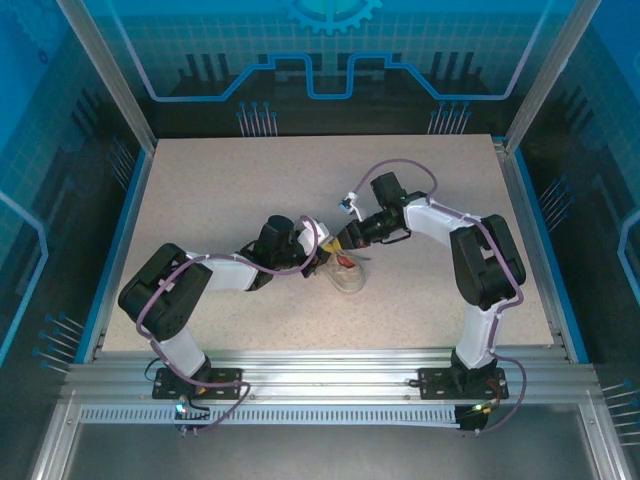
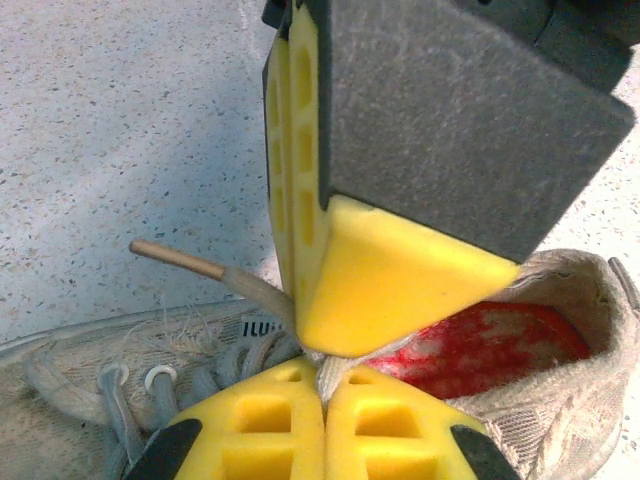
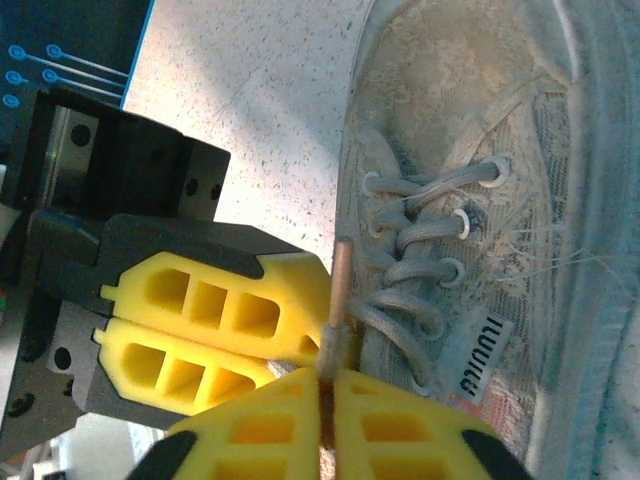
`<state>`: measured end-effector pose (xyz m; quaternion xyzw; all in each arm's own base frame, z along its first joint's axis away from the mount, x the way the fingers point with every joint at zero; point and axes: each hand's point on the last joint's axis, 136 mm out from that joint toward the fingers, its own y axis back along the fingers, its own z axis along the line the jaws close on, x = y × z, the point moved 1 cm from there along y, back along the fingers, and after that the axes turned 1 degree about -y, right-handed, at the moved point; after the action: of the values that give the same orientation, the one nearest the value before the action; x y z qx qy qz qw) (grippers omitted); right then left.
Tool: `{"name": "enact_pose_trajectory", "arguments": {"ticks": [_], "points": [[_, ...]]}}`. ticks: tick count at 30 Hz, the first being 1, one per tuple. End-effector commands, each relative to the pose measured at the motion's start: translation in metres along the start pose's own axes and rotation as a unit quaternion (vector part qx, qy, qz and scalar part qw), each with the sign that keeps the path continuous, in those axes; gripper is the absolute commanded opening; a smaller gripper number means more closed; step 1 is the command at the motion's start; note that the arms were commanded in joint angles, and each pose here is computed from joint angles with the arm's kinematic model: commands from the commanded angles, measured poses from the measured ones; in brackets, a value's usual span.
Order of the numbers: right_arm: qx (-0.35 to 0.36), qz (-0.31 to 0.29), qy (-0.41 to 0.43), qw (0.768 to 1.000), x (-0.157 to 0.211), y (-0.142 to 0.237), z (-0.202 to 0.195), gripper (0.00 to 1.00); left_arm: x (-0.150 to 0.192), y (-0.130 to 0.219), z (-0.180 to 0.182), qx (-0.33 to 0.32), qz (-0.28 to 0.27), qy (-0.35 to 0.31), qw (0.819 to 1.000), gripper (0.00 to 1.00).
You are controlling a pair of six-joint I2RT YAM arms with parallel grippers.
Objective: Tie the shoes
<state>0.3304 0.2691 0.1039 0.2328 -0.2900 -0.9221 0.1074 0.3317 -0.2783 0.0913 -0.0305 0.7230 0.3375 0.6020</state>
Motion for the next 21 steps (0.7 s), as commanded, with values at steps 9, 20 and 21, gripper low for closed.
{"name": "enact_pose_trajectory", "arguments": {"ticks": [9,20,21], "points": [[0.072,0.001,0.038,0.997,-0.014,0.018,-0.005,0.0,-0.013,0.0,-0.006,0.014,-0.013,-0.023,1.0,0.0],[0.1,-0.013,0.059,0.993,-0.024,0.019,-0.006,0.0,-0.005,-0.004,-0.01,0.008,0.005,-0.017,1.0,0.0],[0.094,-0.019,0.055,0.994,-0.026,0.02,-0.005,0.0,-0.004,-0.004,-0.009,0.005,0.009,-0.013,1.0,0.0]]}}
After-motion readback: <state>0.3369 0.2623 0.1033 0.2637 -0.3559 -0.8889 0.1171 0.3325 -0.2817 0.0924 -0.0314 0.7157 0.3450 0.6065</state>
